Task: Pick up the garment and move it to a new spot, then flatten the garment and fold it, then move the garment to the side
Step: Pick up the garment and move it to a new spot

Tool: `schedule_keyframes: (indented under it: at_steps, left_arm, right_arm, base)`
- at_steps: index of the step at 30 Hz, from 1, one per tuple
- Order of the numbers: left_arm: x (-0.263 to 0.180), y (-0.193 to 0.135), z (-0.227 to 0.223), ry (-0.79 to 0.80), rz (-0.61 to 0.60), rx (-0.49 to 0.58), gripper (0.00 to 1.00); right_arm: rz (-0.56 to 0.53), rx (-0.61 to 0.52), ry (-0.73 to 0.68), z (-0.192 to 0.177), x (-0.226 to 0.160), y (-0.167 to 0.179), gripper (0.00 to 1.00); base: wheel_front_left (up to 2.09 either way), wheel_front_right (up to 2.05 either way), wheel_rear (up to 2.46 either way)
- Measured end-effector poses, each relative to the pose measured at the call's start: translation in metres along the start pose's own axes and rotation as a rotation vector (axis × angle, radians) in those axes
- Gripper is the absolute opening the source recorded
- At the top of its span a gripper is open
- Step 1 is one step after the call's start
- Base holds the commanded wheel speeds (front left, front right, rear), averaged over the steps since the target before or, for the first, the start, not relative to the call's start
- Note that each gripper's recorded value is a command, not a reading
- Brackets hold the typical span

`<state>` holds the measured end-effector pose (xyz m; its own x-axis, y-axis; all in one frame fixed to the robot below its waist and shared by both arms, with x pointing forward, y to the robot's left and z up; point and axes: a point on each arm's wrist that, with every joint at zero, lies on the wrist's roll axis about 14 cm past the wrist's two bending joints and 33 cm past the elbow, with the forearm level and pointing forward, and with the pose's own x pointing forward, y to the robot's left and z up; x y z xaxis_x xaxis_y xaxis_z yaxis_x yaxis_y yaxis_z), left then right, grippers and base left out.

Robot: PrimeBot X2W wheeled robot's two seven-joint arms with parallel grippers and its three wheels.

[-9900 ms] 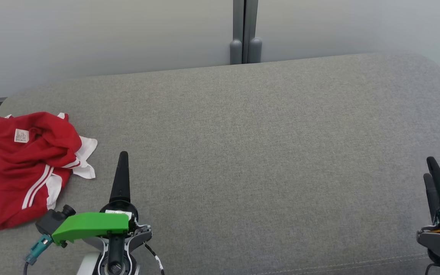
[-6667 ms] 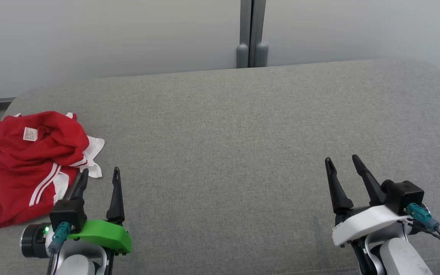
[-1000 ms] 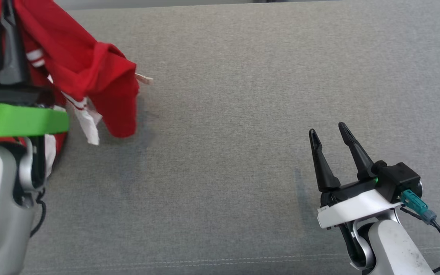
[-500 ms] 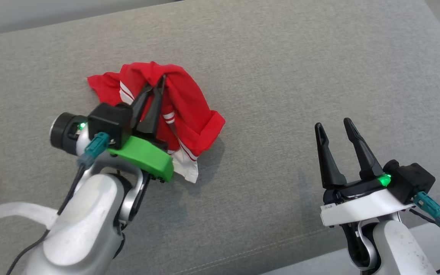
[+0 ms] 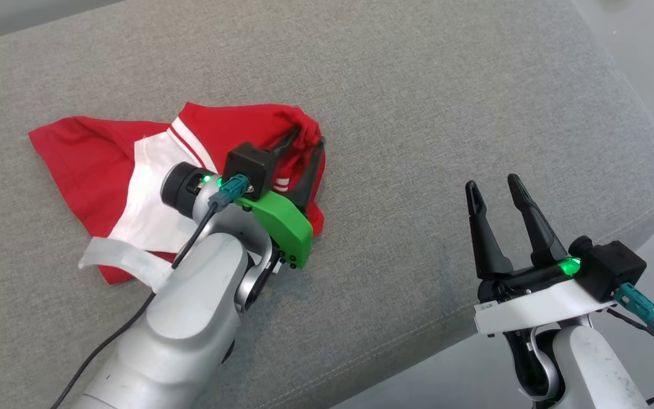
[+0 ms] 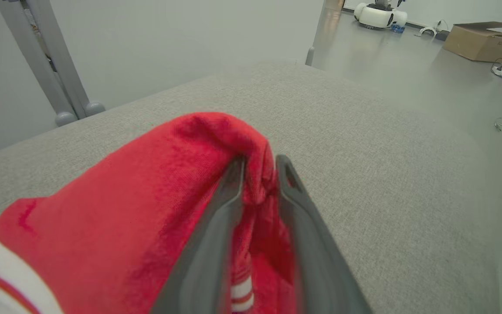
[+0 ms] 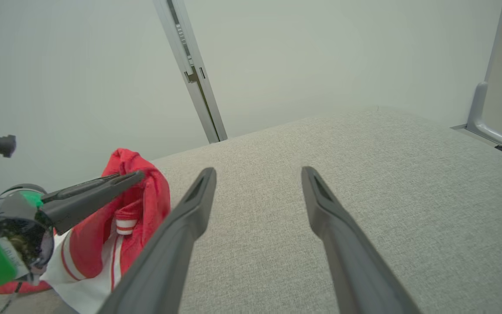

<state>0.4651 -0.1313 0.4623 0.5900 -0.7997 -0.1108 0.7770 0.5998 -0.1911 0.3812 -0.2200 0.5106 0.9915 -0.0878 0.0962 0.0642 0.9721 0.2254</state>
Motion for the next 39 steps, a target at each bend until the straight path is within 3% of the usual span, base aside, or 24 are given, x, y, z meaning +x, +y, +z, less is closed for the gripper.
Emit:
schedule_keyframes:
  at_steps: [7, 11, 28, 39]
  left_arm:
    - [0.001, -0.025, 0.018, -0.109, -0.098, -0.034, 1.0]
    - [-0.015, -0.021, 0.042, -0.21, -0.077, -0.078, 1.0]
    - [-0.157, 0.113, 0.104, -0.455, 0.507, -0.024, 1.0]
    - [-0.25, 0.129, 0.093, -0.441, 0.762, 0.102, 1.0]
  right_arm:
    - [0.005, -0.004, 0.01, -0.005, 0.004, 0.001, 1.0]
    - [0.05, -0.014, 0.006, -0.005, 0.011, 0.014, 1.0]
    - [0.211, -0.034, -0.031, 0.001, 0.028, 0.066, 1.0]
    - [0.235, -0.041, -0.046, 0.009, 0.015, 0.074, 1.0]
  base:
    - [0.0, 0.0, 0.0]
    - [0.0, 0.0, 0.0]
    - [0.0, 0.0, 0.0]
    - [0.0, 0.0, 0.0]
